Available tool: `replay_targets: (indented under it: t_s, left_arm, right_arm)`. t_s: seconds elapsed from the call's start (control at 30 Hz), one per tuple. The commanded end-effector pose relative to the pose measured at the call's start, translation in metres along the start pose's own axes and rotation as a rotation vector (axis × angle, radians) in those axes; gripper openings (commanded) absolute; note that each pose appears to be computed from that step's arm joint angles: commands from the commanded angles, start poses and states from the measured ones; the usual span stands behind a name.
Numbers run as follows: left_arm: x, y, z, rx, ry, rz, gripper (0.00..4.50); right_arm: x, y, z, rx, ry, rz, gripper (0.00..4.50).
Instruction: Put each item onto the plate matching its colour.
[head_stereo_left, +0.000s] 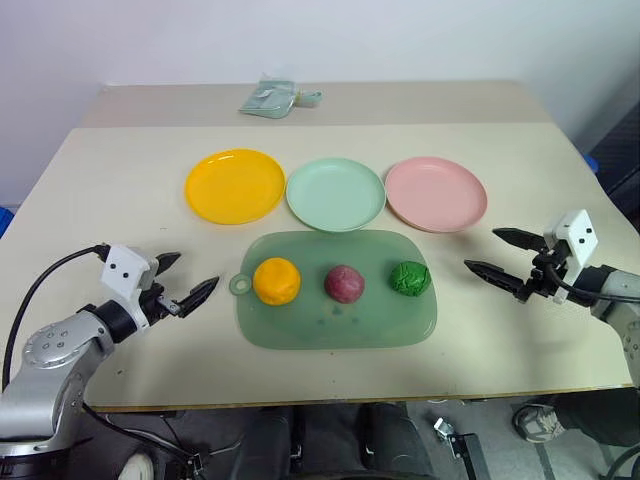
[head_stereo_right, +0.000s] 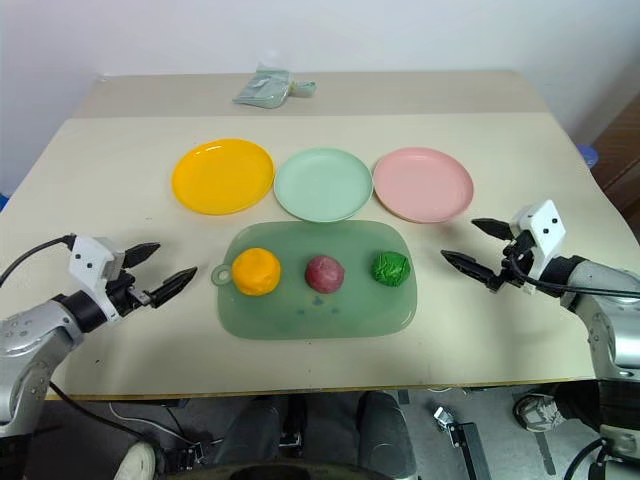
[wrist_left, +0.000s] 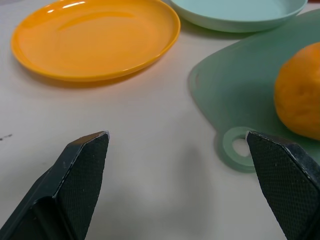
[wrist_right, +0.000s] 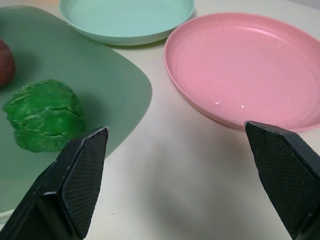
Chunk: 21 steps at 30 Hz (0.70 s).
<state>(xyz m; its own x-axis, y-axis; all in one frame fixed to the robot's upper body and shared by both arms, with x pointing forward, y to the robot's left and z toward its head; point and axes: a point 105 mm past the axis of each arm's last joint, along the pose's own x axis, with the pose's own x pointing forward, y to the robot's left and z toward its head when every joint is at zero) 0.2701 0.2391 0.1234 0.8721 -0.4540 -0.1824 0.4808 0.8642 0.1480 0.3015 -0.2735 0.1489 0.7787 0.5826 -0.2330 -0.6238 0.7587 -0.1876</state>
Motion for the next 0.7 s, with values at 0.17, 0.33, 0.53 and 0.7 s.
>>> replay_targets:
  t_s: [0.17,0.33,0.53,0.7]
  left_arm:
    - [0.001,-0.006,0.01,0.017,-0.059,0.018,4.5]
    - [0.013,-0.013,0.03,-0.064,-0.15,-0.057,4.5]
    - [0.041,-0.061,0.059,-0.011,-0.165,-0.393,4.5]
    - [0.053,-0.083,0.042,0.147,-0.036,-0.599,4.5]
  right_arm:
    - [0.002,-0.015,0.014,-0.064,-0.048,-0.034,4.45]
    - [0.001,-0.012,0.021,-0.088,-0.074,-0.042,4.45]
    - [-0.004,0.015,0.035,-0.079,-0.13,-0.004,4.45]
    - [-0.011,0.052,0.037,-0.05,-0.125,0.098,4.45]
